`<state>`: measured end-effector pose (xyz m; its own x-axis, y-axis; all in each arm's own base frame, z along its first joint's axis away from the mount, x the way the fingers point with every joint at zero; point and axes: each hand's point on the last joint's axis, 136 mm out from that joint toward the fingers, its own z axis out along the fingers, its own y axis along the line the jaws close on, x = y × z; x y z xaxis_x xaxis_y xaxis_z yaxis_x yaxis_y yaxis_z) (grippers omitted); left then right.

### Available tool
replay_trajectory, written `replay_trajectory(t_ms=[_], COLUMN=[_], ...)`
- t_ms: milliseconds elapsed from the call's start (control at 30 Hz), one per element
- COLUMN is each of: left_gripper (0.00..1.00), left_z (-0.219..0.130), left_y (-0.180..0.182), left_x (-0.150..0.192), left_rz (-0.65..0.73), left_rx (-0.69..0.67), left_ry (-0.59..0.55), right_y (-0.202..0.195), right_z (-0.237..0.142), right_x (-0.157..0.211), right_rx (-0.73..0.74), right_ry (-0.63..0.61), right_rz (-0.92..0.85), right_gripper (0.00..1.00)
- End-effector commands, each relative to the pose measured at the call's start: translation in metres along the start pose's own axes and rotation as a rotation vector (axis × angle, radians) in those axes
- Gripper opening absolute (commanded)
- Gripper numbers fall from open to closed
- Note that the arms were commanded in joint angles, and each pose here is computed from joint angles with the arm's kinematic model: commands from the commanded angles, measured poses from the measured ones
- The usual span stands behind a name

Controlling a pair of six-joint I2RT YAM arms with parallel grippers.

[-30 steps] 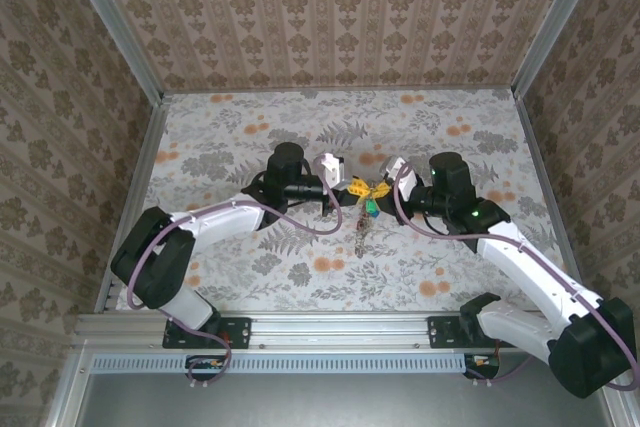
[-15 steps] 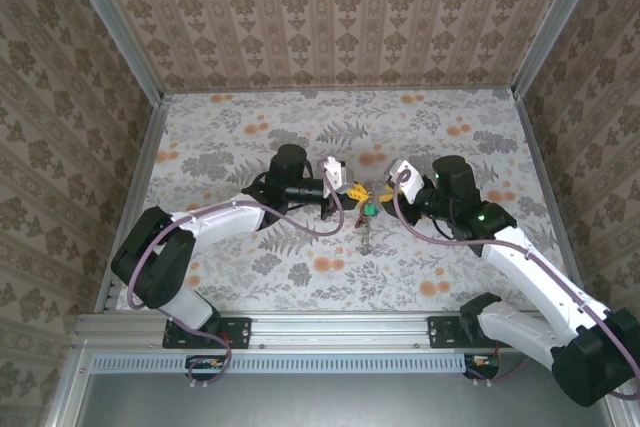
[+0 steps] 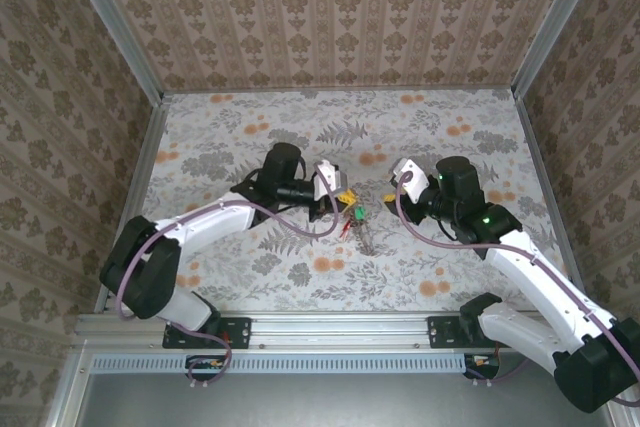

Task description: Put the keys on the keyring

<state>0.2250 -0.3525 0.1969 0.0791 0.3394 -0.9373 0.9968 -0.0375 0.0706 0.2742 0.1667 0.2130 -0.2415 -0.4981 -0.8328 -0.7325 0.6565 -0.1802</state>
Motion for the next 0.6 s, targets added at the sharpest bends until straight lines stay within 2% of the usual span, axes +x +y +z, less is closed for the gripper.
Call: replay_trajectory(t_ms=[0, 367, 567], left_gripper=[0.0, 0.0, 0.0], left_z=[-0.023, -0.059, -0.058], left_y=[0.006, 0.01, 0.011], left_x=[-0.025, -0.009, -0.003], left_rz=[0.096, 0.123, 0.123], left_rx=[-0.023, -0.014, 0.018], left_ry=[-0.008, 0.147, 0.201], right_y=[-0.004, 0.0, 0.019], right_z=[-0.006, 0.003, 0.011], right_x=[-0.007, -0.001, -0.006], right_rx=[0.032, -0.001, -0.125], right_ry=[-0.028, -0.015, -0.042], right_rz=[-0.003, 0.03, 0.106], right_gripper=[0.4, 0.41, 0.4])
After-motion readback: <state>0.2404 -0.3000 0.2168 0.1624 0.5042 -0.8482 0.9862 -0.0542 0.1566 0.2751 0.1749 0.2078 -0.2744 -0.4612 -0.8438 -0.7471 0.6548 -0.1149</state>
